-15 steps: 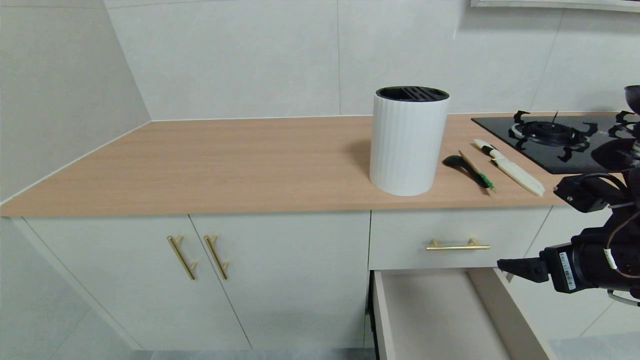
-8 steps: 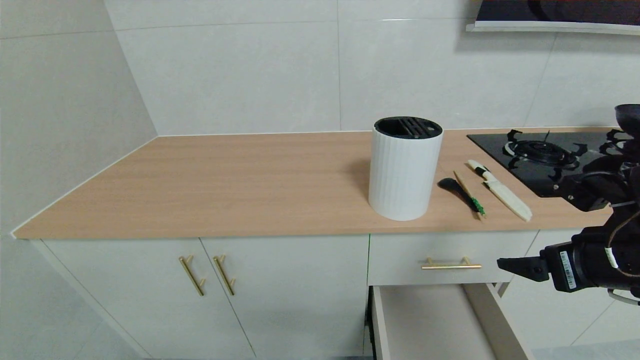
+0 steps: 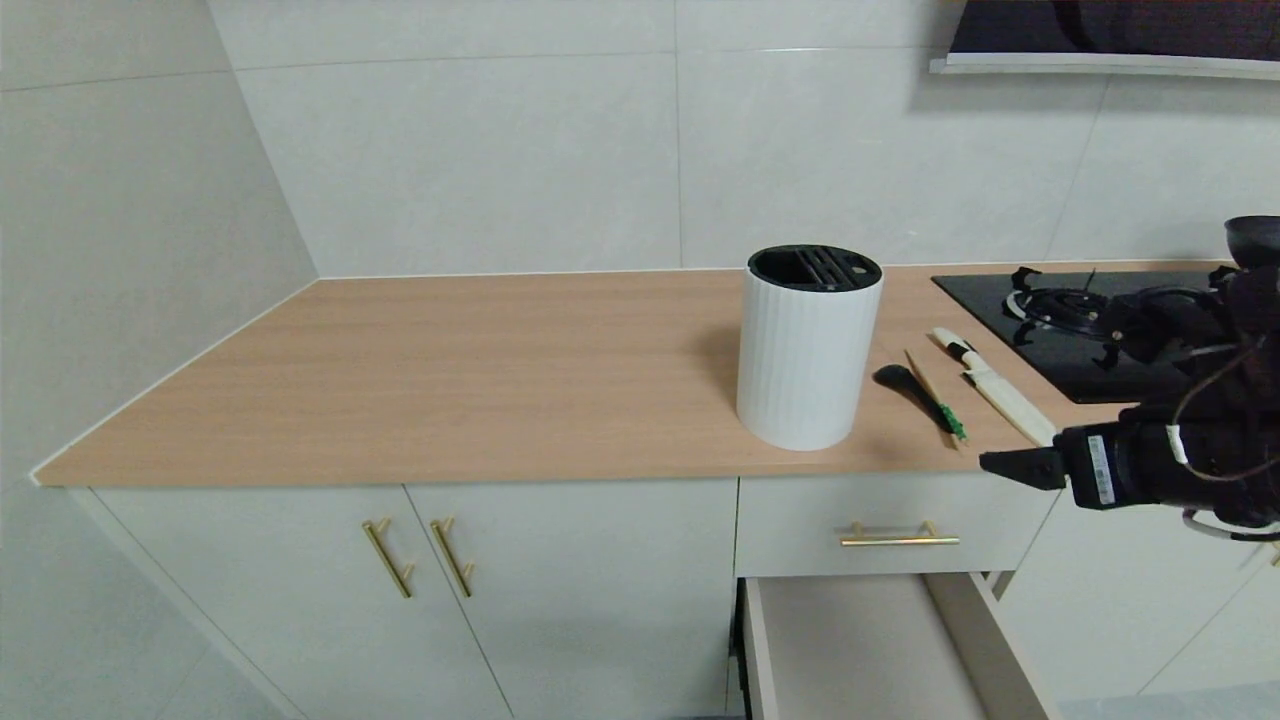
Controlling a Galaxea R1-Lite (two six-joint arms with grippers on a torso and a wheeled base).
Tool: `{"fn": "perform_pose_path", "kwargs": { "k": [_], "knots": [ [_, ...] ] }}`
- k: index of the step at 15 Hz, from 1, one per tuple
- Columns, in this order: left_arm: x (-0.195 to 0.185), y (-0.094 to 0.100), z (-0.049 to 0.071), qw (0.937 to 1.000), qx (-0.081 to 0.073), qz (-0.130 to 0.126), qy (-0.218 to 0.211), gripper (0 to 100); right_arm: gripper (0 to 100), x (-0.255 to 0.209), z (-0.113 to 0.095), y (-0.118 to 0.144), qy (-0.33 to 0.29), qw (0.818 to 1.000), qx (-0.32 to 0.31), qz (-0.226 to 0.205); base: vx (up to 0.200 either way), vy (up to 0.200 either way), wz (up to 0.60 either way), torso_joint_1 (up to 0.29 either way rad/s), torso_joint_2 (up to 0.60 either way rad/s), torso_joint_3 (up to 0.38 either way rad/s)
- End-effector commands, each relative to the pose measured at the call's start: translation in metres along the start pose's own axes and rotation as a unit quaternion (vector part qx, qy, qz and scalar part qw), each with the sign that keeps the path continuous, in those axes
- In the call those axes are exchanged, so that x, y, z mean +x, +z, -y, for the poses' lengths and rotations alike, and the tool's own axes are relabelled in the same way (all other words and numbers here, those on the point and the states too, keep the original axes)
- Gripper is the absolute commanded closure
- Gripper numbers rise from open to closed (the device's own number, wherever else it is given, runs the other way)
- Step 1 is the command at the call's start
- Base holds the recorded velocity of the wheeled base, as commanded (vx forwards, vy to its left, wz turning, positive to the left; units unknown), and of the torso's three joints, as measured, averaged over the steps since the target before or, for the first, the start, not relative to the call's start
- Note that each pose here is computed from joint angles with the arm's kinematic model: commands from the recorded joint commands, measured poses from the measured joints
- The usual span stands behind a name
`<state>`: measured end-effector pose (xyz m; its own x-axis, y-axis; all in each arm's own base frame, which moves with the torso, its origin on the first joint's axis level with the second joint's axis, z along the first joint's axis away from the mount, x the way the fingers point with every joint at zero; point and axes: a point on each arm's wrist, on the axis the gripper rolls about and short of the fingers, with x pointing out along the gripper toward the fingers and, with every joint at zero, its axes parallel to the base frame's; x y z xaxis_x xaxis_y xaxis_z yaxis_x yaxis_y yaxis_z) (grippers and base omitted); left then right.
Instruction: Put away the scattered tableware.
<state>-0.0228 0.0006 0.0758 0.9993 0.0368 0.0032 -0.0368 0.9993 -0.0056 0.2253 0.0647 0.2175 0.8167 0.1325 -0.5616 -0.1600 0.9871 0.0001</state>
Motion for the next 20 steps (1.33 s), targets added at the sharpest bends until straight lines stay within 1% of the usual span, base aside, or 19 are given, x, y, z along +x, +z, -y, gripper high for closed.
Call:
{"fn": "perform_pose_path", "kwargs": {
  "k": [1,3,5,8,11,13,14,20],
  "knots": [
    [0.000,0.000,0.000,1.0000,0.000,0.000,0.000,0,0,0.042,0.006,0.024,-0.020,1.000,0.011,-0.020,0.000,0.000,0.00,0.000,0.00,0.000],
    [0.000,0.000,0.000,1.0000,0.000,0.000,0.001,0,0,0.068,0.007,0.030,-0.026,0.999,0.013,-0.036,0.000,0.000,0.00,0.000,0.00,0.000],
    [0.000,0.000,0.000,1.0000,0.000,0.000,0.000,0,0,0.096,0.006,0.025,-0.029,0.997,0.012,-0.064,0.000,0.000,0.00,0.000,0.00,0.000],
    [0.000,0.000,0.000,1.0000,0.000,0.000,0.000,0,0,0.117,0.006,0.017,-0.043,0.995,0.020,-0.084,0.000,0.000,0.00,0.000,0.00,0.000],
    [0.000,0.000,0.000,1.0000,0.000,0.000,0.000,0,0,0.131,0.011,0.014,-0.057,0.995,0.026,-0.079,0.000,0.000,0.00,0.000,0.00,0.000],
    [0.000,0.000,0.000,1.0000,-0.001,0.000,0.001,0,0,0.144,0.016,0.018,-0.083,0.994,0.049,-0.055,0.000,0.000,0.00,0.000,0.00,0.000],
    [0.000,0.000,0.000,1.0000,0.000,0.000,0.000,0,0,0.146,0.017,0.021,-0.086,0.993,0.060,-0.046,0.000,0.000,0.00,0.000,0.00,0.000],
    [0.000,0.000,0.000,1.0000,0.000,0.000,0.000,0,0,0.153,0.024,0.027,-0.101,0.991,0.085,-0.034,0.000,0.000,0.00,0.000,0.00,0.000]
  ]
}}
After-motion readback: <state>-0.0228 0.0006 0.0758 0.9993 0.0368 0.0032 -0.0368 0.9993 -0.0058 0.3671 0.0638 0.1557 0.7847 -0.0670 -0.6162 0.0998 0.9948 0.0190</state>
